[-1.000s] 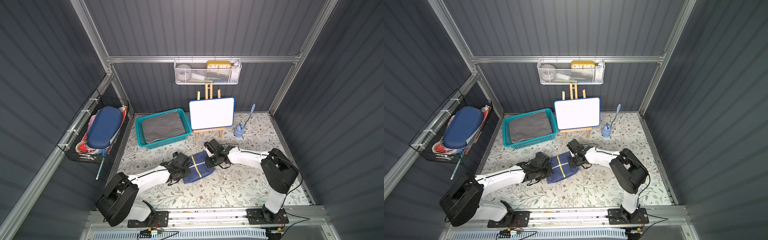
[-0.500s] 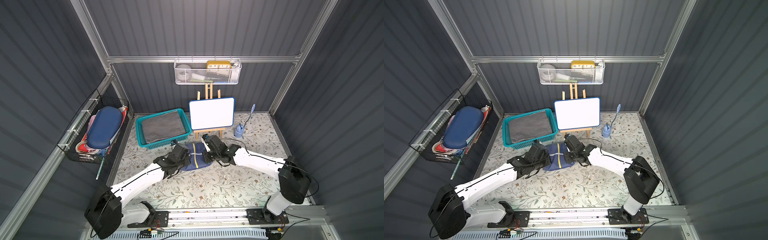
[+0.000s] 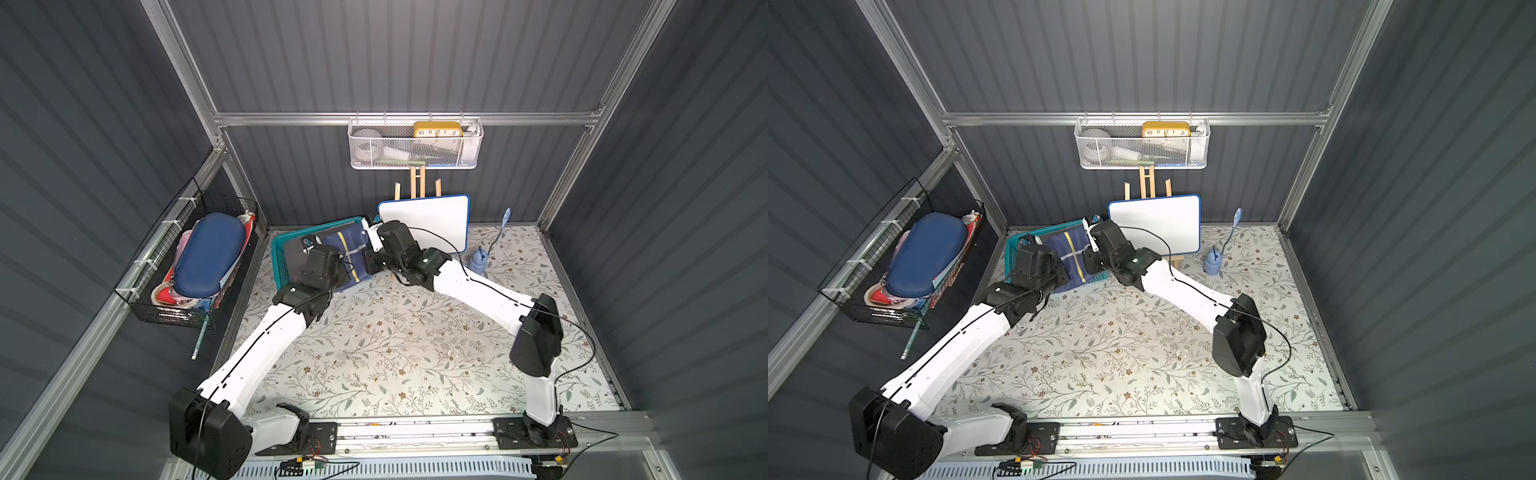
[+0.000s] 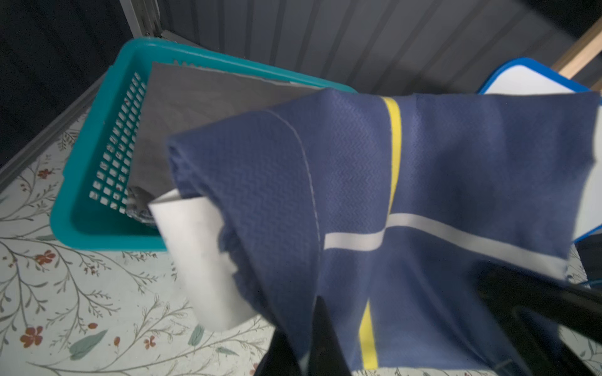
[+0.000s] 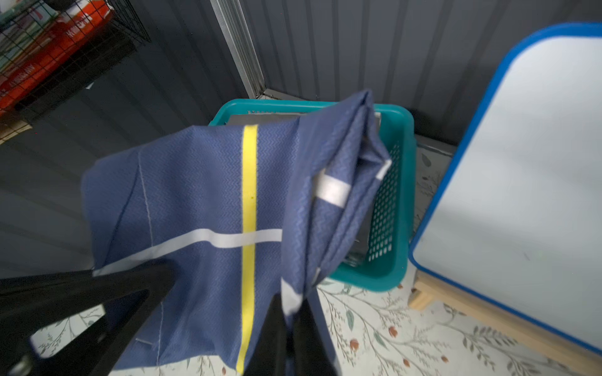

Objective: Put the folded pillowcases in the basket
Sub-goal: Place the pillowcase in the basket.

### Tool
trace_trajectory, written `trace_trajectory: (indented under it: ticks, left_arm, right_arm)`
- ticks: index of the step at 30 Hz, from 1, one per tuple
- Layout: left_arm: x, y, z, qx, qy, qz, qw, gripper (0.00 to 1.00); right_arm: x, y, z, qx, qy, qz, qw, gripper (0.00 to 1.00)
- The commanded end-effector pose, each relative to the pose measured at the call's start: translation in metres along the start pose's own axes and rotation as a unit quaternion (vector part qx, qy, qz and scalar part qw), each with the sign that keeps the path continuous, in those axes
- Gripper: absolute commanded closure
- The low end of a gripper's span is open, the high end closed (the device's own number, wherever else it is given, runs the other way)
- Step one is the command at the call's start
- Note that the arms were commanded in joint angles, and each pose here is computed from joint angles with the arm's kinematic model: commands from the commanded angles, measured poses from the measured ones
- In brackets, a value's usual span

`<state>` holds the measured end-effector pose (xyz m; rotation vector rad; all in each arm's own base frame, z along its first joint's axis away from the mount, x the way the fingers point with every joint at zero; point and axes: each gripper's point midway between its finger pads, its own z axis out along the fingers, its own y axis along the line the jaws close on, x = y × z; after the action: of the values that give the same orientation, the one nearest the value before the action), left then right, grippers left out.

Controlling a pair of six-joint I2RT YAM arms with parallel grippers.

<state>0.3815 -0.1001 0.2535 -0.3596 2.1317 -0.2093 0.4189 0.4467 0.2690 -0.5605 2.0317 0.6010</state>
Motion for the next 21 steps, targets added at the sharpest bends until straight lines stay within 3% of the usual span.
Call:
trace_trajectory:
  ticks: [1,8,21]
  left_arm:
    - [-0.026,0.006,0.015,-0.010,-0.020,0.021,1.000,1.00]
    - [-0.044,0.040,0.056,-0.041,-0.014,-0.016,0.999,1.00]
    - [-0.027,0.091,0.113,-0.072,0.028,-0.058,0.995,1.00]
  right_arm:
    - [-0.002,0.008,0.023,-0.008,0.004,-0.026,1.000,1.00]
    - [-0.003,0.014,0.075,-0.024,-0.007,-0.036,0.999,1.00]
    - [0.032,-0.011,0.134,-0.016,0.008,-0.005,1.000,1.00]
